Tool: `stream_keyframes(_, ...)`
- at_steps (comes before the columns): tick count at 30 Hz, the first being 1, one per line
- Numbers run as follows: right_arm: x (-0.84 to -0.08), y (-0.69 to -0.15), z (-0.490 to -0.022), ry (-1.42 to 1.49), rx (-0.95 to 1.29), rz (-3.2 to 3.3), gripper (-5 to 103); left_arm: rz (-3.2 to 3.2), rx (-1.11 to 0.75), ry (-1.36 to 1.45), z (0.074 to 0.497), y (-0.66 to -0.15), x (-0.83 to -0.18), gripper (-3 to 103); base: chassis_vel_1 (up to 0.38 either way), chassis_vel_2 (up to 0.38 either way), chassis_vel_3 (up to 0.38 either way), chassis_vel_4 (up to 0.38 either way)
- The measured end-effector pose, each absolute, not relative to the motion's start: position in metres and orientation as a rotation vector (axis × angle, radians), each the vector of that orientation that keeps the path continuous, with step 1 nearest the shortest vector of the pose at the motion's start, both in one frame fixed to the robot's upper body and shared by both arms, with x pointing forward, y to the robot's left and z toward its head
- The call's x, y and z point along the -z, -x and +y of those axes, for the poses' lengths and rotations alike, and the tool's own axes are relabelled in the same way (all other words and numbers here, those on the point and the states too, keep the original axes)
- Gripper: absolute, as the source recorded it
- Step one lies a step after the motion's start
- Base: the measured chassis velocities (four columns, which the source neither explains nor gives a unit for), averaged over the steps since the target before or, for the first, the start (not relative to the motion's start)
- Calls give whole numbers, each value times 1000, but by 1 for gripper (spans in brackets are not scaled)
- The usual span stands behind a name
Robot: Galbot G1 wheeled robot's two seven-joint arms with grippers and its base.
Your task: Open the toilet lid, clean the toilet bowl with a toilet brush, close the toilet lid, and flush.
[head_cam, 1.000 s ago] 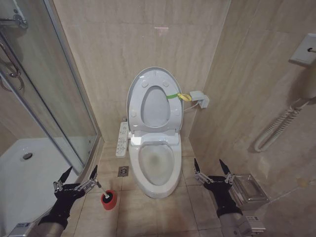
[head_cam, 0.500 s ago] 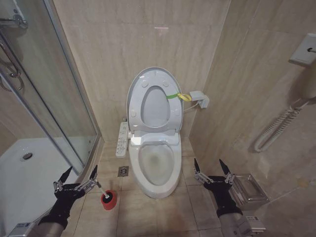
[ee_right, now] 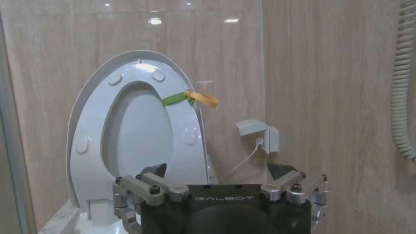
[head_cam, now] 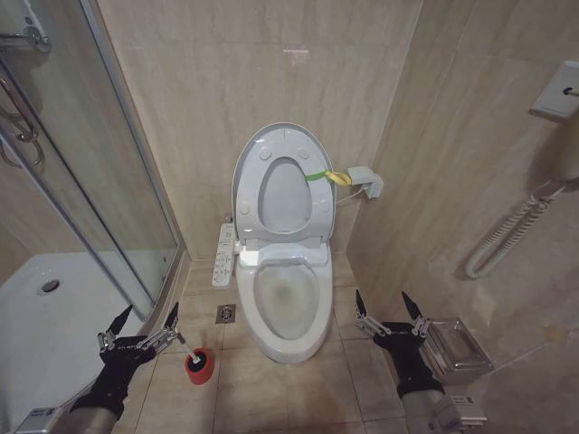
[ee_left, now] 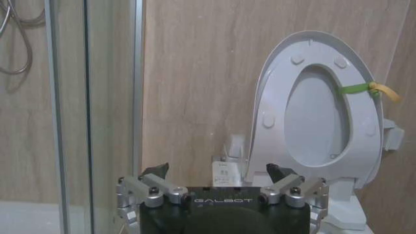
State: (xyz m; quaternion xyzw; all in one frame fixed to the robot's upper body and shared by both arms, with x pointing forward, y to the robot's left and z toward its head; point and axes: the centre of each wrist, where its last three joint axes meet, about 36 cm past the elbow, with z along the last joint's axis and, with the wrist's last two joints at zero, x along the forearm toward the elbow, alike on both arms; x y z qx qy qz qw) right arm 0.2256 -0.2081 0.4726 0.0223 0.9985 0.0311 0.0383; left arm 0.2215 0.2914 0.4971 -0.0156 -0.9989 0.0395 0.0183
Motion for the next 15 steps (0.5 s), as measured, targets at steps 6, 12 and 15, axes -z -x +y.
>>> stream_keyframes(6,-473,-226,-208,-68,-95,3063,100,-3102,-123,48,291,-221,-497,98,0,0,0,0)
stream_keyframes(12,-473,-226,-208,-68,-95,3063,100,-3102,-123,48,291,-221,-497,98,0,0,0,0)
stream_keyframes(15,-473,-226,-208,-68,-95,3063,100,-3102,-123,49,291,-221,-497,98,0,0,0,0)
